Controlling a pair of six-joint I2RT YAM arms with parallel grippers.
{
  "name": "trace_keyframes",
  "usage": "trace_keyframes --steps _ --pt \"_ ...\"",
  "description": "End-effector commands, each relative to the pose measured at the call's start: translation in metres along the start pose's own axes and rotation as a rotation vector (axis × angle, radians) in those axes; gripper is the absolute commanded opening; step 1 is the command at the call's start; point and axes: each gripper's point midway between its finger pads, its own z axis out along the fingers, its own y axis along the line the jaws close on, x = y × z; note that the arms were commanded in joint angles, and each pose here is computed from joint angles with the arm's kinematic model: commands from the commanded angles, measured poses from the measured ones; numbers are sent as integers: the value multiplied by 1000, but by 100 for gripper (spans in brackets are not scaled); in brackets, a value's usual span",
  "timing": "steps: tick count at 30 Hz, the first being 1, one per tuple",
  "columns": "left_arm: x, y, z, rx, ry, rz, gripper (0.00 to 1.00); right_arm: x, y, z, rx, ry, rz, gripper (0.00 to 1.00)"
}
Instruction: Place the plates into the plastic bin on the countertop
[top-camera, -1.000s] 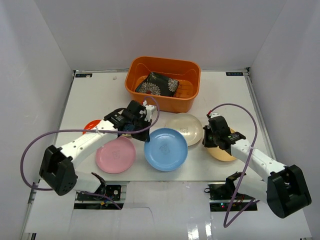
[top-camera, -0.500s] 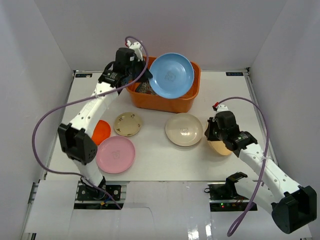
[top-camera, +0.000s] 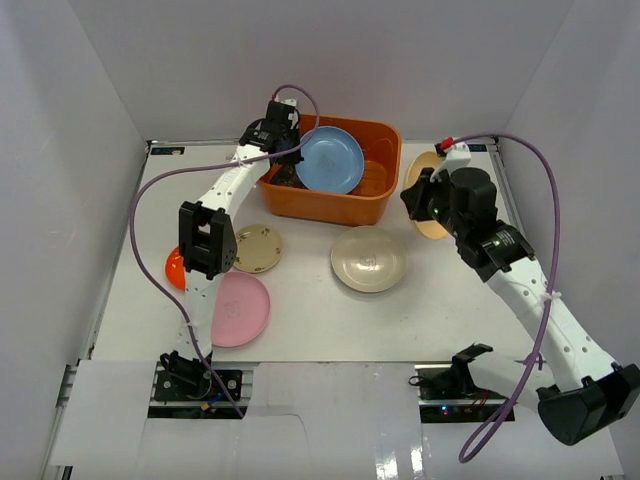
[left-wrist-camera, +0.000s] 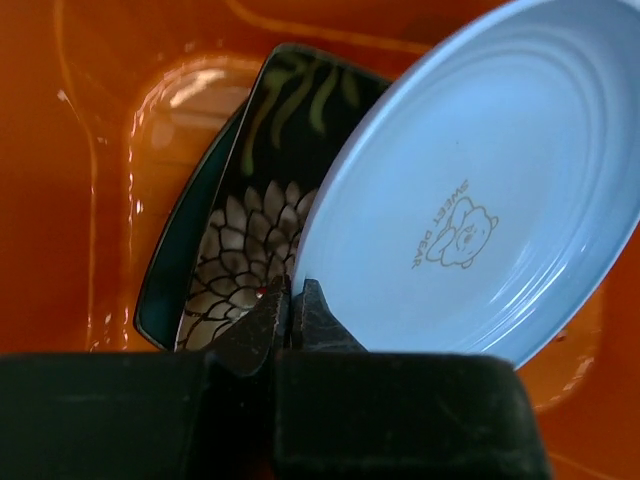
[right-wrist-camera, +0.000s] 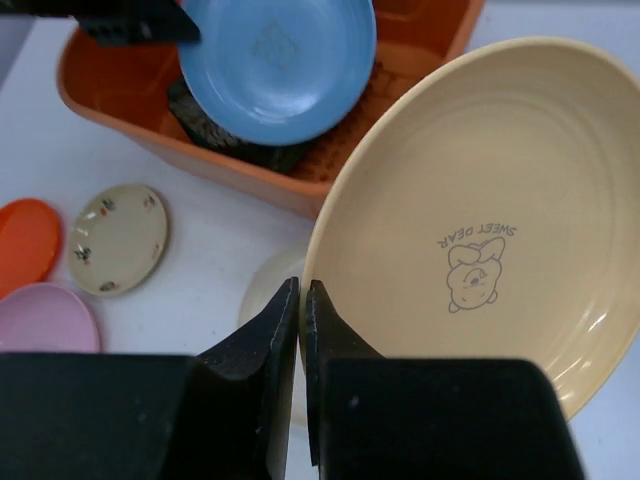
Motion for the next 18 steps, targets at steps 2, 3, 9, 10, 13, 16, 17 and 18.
trace_keyframes --steps 2,3,9,10,13,16,17,18 --pt "-21 5 -18 -3 -49 -3 21 -79 42 22 -121 -197 -59 8" --pt "-18 6 -17 -4 -41 -6 28 -87 48 26 -132 -212 -71 8" --pt "-20 14 -29 12 -59 -72 74 -139 85 79 -214 -285 -125 8" --pt "-34 11 -45 27 -99 -89 79 -141 96 85 -266 -287 -142 8" --pt "-54 13 -71 40 -169 -110 91 -146 115 114 -319 -282 -182 8" --pt "-63 18 -114 37 -257 -126 91 -134 129 152 -345 -237 -233 8" --pt "-61 23 -125 19 -280 -133 91 -116 129 174 -346 -191 -245 8" --pt "-79 22 -163 40 -372 -143 91 -110 135 183 -356 -175 -257 8"
